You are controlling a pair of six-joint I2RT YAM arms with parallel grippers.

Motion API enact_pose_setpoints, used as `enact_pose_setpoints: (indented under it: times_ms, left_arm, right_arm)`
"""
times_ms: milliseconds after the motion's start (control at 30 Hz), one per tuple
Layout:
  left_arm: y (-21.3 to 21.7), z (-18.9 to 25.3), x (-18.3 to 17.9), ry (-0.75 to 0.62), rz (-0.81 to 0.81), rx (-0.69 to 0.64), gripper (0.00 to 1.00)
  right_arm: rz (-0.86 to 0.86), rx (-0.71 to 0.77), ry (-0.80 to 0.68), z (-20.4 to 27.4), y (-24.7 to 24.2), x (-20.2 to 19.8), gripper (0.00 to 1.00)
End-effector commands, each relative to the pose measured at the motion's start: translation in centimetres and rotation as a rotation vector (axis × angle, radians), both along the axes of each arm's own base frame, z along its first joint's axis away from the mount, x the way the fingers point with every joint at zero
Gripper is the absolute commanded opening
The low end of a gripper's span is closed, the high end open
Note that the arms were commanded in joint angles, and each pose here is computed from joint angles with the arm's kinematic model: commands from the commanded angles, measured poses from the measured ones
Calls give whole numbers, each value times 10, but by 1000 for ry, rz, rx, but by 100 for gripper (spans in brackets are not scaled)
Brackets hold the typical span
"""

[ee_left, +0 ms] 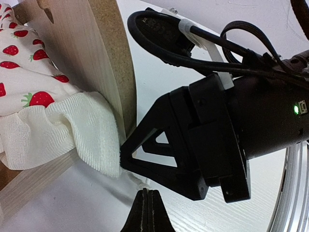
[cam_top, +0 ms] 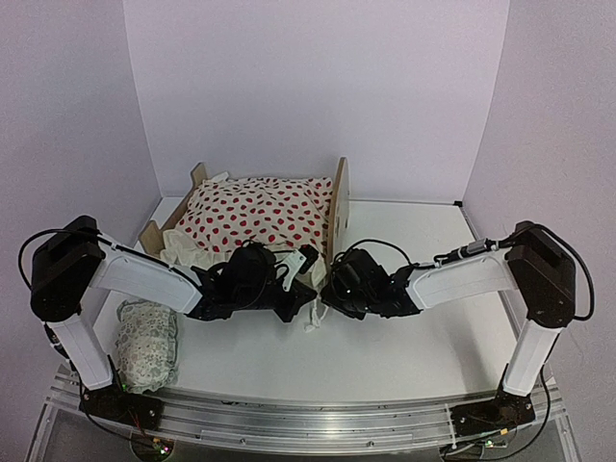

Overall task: Set up the pet bed
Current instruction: Tie the right ropes of the mattress at the bed frame base.

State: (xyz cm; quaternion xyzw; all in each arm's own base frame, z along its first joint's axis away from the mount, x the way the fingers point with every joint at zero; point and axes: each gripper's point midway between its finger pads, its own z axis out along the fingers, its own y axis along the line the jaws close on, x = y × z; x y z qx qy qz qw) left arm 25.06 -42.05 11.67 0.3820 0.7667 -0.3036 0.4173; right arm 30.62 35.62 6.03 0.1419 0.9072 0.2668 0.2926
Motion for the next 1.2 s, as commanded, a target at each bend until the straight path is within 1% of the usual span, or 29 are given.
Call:
enact_pose_setpoints:
  times_ms: [0, 100, 400, 600, 733, 967, 1067, 1167]
  left_arm:
    - [1, 28, 2, -51, -15, -67, 0]
    - [3, 27, 3, -51, -12, -67, 0]
    - [7, 29, 4, -53, -9, -69, 0]
    - [7, 30, 3, -52, -12, -69, 0]
    - [8, 30, 2, -50, -15, -71, 0]
    - [8, 30, 2, -49, -18, -71, 0]
    - [7, 30, 2, -50, -19, -70, 0]
    - [7, 31, 3, -52, -16, -72, 0]
  right_arm:
    - [-63, -48, 95, 14, -14, -8, 41]
    - [-94, -44, 121, 13, -21, -13, 40]
    - [-72, 7, 120, 14, 7, 0, 38]
    - [-85, 15, 107, 8, 12, 6, 37]
    - [-100, 18, 92, 6, 12, 9, 31]
    - [-99, 38, 47, 12, 15, 16, 26]
    - [-99, 41, 37, 13, 15, 17, 20]
    - [-96, 59, 27, 14, 16, 17, 12]
